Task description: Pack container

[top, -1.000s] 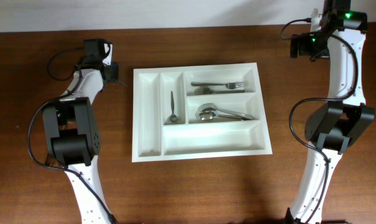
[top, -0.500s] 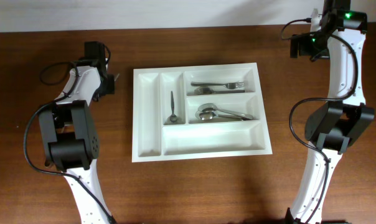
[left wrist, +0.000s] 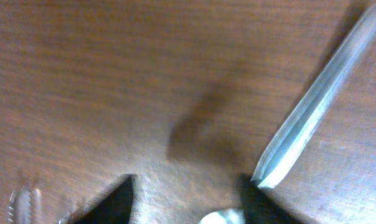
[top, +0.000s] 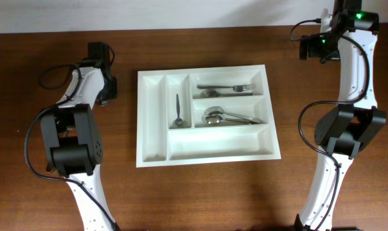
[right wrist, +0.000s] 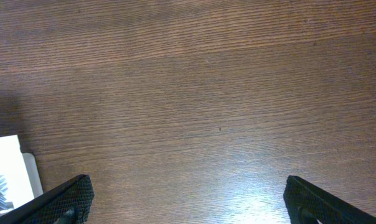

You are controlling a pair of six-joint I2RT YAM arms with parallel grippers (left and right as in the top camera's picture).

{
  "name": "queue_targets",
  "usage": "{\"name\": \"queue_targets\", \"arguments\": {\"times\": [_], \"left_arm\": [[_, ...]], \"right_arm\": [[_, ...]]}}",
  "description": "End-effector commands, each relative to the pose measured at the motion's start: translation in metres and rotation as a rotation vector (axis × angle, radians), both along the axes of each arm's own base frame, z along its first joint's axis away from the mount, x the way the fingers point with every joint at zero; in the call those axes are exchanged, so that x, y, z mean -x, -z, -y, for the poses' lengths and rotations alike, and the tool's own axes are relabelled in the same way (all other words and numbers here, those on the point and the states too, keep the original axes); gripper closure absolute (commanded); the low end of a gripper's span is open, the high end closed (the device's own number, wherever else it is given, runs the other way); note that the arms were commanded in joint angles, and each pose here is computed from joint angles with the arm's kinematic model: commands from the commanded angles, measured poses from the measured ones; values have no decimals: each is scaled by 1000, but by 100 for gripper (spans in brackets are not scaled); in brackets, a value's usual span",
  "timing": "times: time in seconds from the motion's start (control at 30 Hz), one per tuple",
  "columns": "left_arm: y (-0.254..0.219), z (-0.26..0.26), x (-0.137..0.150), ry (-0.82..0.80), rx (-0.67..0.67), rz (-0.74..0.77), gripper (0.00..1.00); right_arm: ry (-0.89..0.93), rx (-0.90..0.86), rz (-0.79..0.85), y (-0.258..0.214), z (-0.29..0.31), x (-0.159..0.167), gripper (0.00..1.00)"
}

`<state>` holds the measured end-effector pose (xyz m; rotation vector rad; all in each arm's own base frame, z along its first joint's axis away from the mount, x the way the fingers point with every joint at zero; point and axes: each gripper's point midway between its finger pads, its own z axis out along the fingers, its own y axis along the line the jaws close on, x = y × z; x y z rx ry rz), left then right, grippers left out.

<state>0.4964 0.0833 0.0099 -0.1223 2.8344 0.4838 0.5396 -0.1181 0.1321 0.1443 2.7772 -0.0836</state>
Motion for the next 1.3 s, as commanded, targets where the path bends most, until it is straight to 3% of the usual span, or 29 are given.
{"name": "queue_targets", "arguments": {"times": [0.0,0.23,0.43,0.63,1.27], "left_arm": [[-11,5,-21,57,-1,32,36],[-63,5,-37,162,-39,67,30],[-48,33,-4,208,131,-68,39],[-44,35,14,205,150,-143,38],[-40,36,31,171,247,-190,46]], "right_arm": [[8,12,41,-19,2,-1,1],[8,12,41,-19,2,-1,1],[8,12,41,-19,2,-1,1],[8,12,41,-19,2,-1,1],[7,12,41,-19,2,-1,1]]}}
